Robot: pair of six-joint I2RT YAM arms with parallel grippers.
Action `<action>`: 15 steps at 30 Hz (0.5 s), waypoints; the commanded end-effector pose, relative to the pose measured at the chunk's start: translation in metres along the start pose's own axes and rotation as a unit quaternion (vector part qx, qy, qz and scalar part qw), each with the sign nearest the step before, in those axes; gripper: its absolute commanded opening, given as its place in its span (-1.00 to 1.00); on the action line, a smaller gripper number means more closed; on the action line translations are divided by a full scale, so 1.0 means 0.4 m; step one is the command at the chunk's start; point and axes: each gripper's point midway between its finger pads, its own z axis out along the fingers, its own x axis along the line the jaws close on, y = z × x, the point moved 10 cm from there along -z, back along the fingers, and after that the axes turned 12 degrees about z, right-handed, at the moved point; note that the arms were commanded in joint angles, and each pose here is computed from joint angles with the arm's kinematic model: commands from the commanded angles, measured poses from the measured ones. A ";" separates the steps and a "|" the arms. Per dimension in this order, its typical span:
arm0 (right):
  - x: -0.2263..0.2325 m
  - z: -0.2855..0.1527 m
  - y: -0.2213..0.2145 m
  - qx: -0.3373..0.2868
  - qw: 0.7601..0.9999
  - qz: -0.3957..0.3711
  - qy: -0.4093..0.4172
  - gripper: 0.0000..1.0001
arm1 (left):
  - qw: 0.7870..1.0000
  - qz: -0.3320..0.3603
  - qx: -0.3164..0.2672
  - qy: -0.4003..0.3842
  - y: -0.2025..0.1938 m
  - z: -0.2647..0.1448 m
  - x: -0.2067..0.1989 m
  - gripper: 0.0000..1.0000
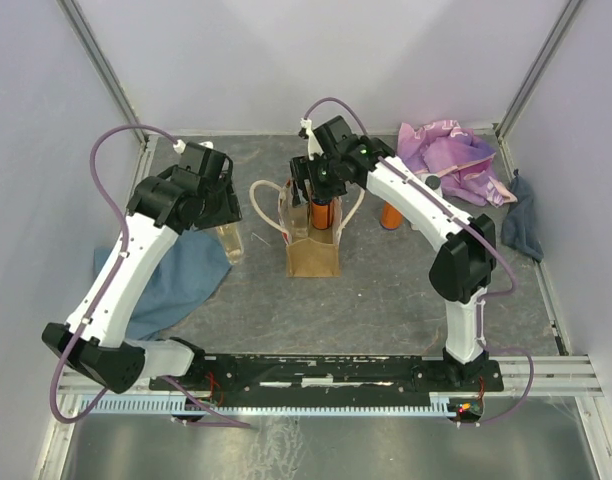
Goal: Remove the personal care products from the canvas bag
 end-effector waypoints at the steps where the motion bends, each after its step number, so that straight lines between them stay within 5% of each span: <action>1: 0.031 0.004 0.022 -0.026 1.000 -0.014 -0.007 0.61 | 0.990 -0.043 -0.129 -0.034 0.062 -0.018 0.002 -0.70; 15: 0.076 0.118 0.006 -0.057 0.993 -0.015 -0.102 0.67 | 0.986 -0.071 -0.148 -0.004 0.032 0.177 0.015 -0.75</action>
